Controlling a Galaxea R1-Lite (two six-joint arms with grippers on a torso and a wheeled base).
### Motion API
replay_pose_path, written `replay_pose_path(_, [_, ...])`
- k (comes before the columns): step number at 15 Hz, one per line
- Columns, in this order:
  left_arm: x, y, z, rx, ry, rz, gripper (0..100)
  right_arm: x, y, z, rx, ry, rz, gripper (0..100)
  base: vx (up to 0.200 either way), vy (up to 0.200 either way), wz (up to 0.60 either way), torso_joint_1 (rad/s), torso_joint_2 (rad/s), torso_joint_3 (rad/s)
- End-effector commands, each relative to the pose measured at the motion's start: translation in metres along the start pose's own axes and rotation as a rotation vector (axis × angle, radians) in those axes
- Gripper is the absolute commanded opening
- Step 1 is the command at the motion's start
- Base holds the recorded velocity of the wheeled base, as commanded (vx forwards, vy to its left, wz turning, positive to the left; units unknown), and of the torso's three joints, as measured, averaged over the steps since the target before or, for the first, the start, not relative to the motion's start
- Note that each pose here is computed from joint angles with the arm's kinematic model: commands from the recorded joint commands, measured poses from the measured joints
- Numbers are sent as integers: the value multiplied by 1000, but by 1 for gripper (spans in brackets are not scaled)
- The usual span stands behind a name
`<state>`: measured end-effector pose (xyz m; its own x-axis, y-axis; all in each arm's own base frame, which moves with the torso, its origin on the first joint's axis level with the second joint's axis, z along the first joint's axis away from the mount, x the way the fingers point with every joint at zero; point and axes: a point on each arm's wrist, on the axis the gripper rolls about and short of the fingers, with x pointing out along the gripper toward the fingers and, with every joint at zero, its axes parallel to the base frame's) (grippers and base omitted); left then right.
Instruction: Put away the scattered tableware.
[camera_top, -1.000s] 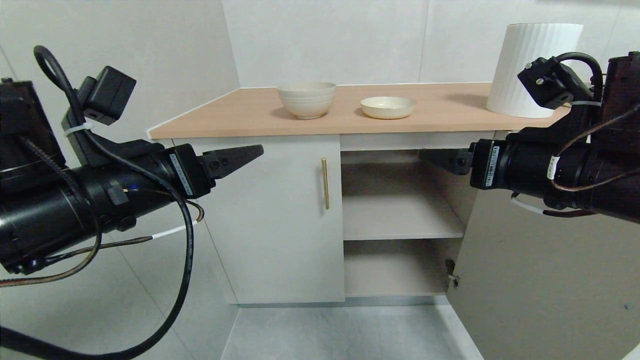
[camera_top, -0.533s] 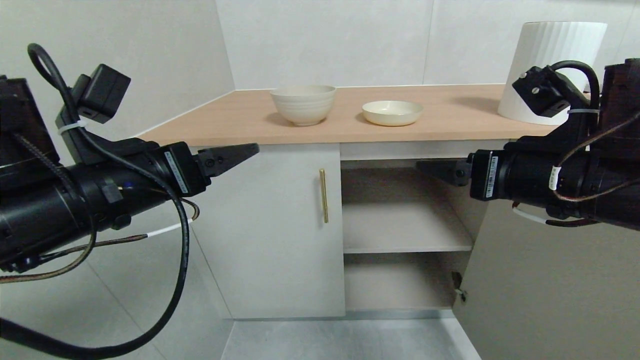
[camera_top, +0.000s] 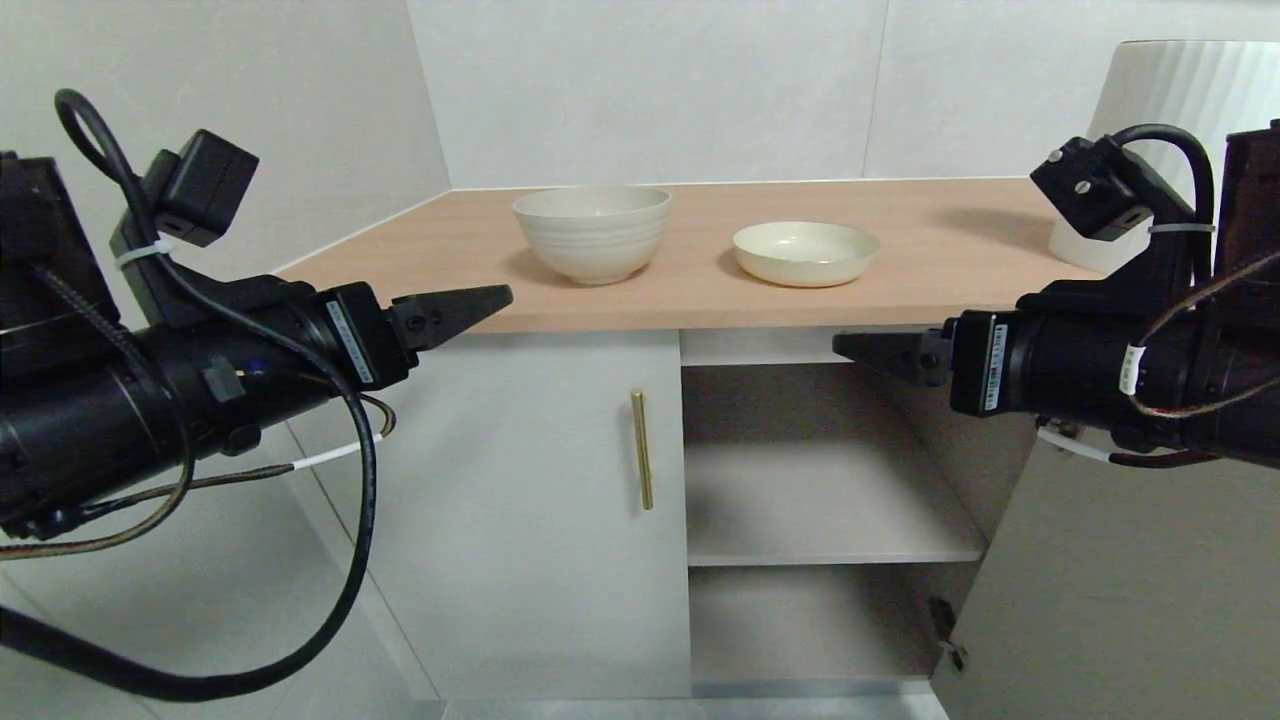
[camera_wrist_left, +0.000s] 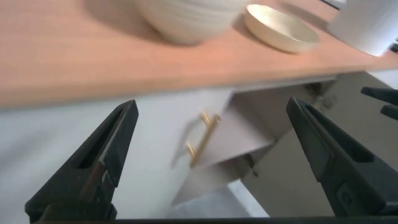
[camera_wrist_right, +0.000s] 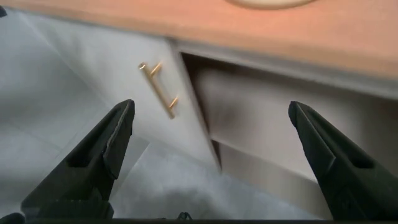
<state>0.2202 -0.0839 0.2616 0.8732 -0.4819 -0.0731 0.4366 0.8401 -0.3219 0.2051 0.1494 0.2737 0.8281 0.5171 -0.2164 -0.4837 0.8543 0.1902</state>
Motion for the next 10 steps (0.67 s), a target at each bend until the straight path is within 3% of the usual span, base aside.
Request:
replay_pose_path(1, [-3,-1,2,1,-12,0,100,-6,0,0,1,-8,2,100,0,0,0,0,0,0])
replay_pose_path(4, [-9,-3,6,6,-30,-7,100,-8,0,1,-7,-11,4,100,0,0,0,0,0,0])
replay_pose_path(10, [-6,-3,-1,38,2,-24,100,-3,0,-1,-10,-5,-2,100,0,0,0,9,-59,-46])
